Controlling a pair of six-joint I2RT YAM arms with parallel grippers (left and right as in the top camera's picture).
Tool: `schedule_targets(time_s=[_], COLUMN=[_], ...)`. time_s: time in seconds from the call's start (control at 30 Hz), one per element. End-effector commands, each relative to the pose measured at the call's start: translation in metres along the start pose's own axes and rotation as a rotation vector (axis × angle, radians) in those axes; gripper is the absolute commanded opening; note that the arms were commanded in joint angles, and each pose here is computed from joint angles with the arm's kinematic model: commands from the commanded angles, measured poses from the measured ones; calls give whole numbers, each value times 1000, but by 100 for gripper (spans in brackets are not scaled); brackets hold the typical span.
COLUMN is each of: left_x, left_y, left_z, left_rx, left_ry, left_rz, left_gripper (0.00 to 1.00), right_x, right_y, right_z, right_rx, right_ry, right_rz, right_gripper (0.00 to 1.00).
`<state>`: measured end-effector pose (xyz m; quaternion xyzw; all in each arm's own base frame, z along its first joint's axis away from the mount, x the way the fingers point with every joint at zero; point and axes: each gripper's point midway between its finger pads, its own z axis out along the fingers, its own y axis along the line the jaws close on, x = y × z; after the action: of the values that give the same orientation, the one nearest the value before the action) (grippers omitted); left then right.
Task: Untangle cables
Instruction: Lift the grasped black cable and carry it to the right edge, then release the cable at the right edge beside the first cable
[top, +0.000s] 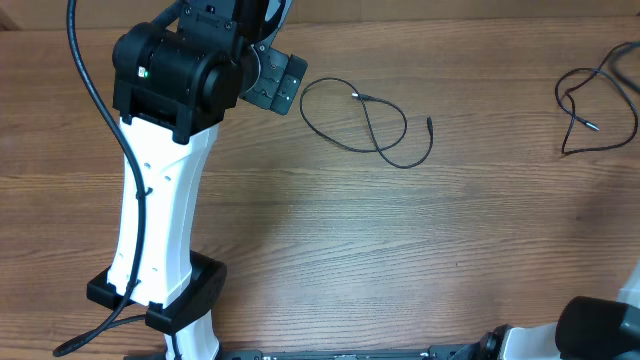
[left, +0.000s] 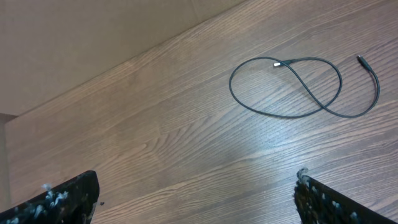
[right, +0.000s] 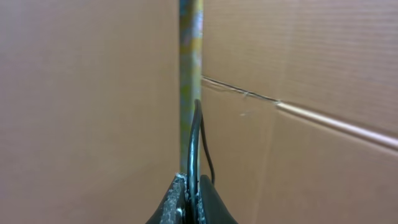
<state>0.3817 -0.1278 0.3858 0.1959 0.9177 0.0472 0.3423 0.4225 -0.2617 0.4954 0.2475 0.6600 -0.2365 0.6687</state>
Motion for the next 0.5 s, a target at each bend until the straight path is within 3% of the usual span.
schedule_targets(time_s=[0.0,0.2,0.3,0.47], left_x=[2,2,2,2], left_y=[1,1,1,1], left_z=[6,6,6,6], left_rx=[-3,0,2,1], left_ry=[17,16,16,16], left_rz=[10,6,0,-2], left_gripper=[100,100,100,100], right_x=[-7,63,103,179], right_y=[-17,-82,-103,-140], right_z=[5,42,55,74], right_rx=[-162,-246,-280,-187], right_ry=[-15,151,248,430], right_rz=[-9,31,138,345], right_gripper=[4,4,4,4])
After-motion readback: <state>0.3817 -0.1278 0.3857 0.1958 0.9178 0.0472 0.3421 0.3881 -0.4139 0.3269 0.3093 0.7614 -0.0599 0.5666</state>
